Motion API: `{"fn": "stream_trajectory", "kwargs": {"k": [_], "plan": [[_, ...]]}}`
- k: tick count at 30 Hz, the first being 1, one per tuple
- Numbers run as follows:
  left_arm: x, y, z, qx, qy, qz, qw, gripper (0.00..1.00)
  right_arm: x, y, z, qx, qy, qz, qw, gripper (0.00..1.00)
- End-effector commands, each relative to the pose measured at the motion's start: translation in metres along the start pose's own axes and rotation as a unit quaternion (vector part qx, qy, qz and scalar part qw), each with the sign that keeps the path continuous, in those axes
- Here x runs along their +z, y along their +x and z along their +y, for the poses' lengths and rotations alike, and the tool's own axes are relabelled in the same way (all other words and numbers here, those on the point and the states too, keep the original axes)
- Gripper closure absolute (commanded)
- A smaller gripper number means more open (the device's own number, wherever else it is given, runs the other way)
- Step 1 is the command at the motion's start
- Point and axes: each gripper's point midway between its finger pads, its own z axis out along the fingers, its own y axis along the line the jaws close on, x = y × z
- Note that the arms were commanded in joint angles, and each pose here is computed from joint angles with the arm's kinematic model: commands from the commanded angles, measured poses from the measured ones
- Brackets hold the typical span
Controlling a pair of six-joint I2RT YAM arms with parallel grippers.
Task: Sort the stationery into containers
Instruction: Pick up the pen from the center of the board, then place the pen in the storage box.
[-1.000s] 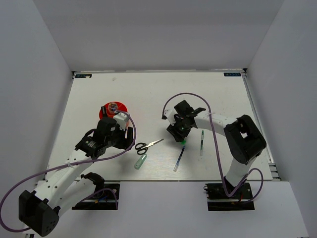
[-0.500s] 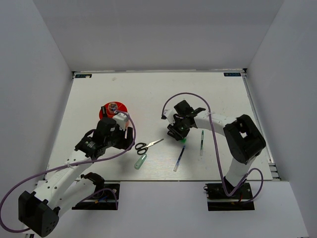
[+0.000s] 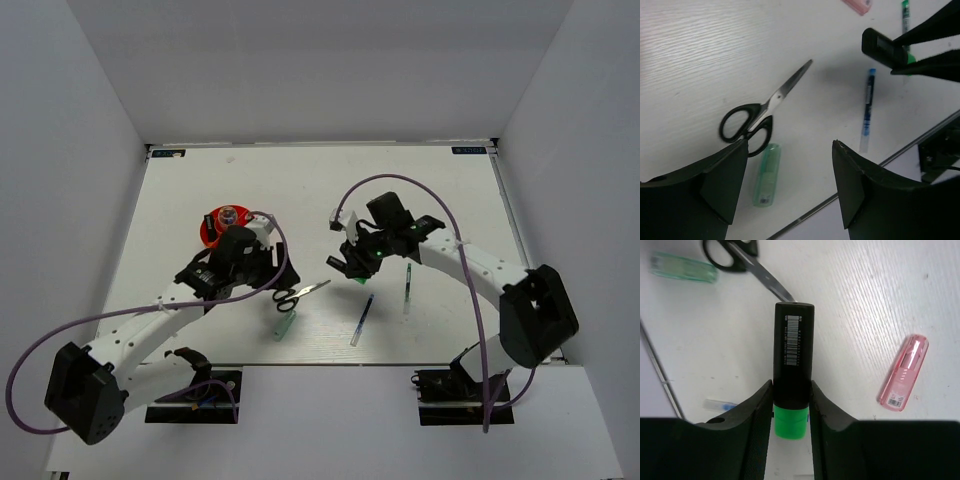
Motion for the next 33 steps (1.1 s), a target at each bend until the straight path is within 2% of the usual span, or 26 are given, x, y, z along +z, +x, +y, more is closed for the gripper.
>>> {"fn": "stream_trajectory", "kwargs": {"k": [1, 12, 19, 25, 33], "plan": [[0.003, -0.037, -0.046, -0.032, 0.064, -0.039, 0.997, 0.22, -0.019, -0.024, 0.026, -0.023, -0.044, -0.06, 0.997, 1.0], [0.017, -0.064, -0.081, -0.112, 0.125, -0.072, 0.983, 0.24, -0.036, -0.034, 0.046, -0.041, -0.065, -0.106, 0.991, 1.0], [0.021, -0.07, -0.085, -0.161, 0.146, -0.09, 0.972, 0.28, -0.038, -0.038, 0.041, -0.048, -0.049, -0.118, 0.991, 1.0], [0.034, -0.062, -0.084, -0.217, 0.157, -0.082, 0.96, 0.3, -0.04, -0.041, 0.041, -0.05, -0.045, -0.127, 0.99, 1.0], [0.043, -0.056, -0.09, -0.234, 0.163, -0.07, 0.956, 0.31, -0.041, -0.044, 0.041, -0.054, -0.042, -0.135, 0.989, 1.0]]}}
